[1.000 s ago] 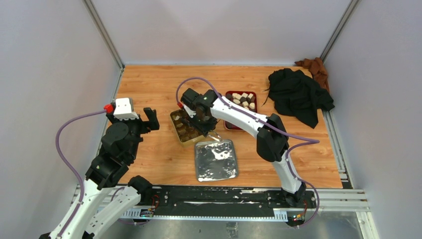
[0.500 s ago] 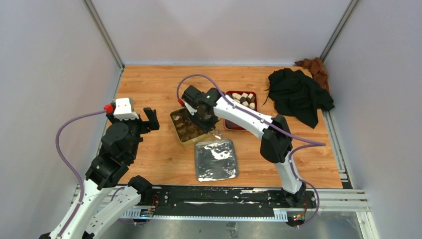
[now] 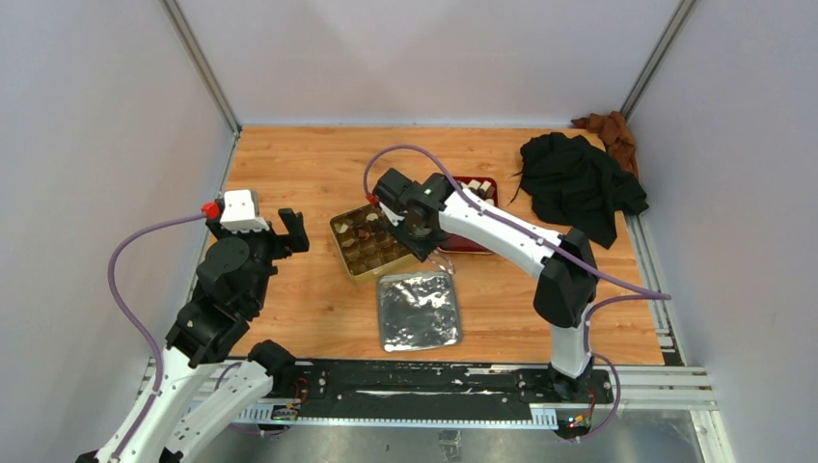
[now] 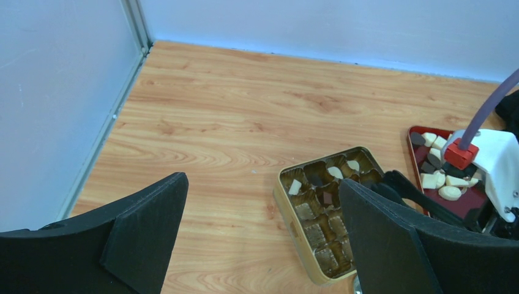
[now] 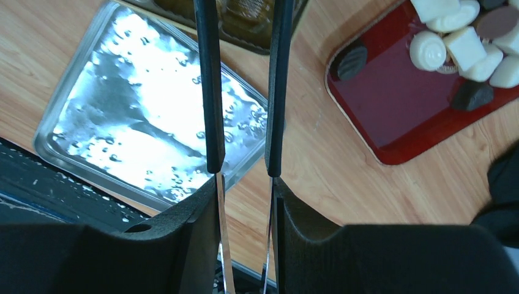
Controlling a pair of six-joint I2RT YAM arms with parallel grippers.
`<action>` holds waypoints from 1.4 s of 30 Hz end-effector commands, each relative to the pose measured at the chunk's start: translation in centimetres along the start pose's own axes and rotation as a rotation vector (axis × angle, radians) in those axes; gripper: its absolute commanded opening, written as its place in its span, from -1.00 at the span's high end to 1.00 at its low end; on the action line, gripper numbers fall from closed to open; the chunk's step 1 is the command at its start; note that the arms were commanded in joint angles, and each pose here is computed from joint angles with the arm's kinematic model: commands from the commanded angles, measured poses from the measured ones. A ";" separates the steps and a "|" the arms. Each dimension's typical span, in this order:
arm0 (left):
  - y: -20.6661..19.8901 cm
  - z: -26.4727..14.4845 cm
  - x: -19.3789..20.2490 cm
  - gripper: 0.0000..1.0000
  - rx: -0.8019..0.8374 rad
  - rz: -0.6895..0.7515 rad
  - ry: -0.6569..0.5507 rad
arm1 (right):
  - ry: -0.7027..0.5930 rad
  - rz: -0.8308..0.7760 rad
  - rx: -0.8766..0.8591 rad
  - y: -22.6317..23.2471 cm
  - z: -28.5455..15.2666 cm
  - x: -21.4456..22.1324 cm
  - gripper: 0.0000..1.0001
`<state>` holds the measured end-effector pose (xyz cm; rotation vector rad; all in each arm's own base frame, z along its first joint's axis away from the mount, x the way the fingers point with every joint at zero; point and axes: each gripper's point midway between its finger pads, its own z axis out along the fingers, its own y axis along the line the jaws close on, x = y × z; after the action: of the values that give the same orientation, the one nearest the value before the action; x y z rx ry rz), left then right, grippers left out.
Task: Pack the chocolate
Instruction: Place the fake chocolate in the packing box, then pick up the fake chocolate from the plate.
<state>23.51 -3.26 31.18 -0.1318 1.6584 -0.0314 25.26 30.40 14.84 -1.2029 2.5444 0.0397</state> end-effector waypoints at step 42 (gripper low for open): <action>0.0 0.0 -0.2 -1.00 0.001 -0.012 -0.017 | 0.252 0.394 0.119 -12.9 1.7 15.4 0.27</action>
<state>23.51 -3.35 31.15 -0.1276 1.6597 -0.0355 26.34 12.01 10.59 -0.7065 2.8853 -0.1878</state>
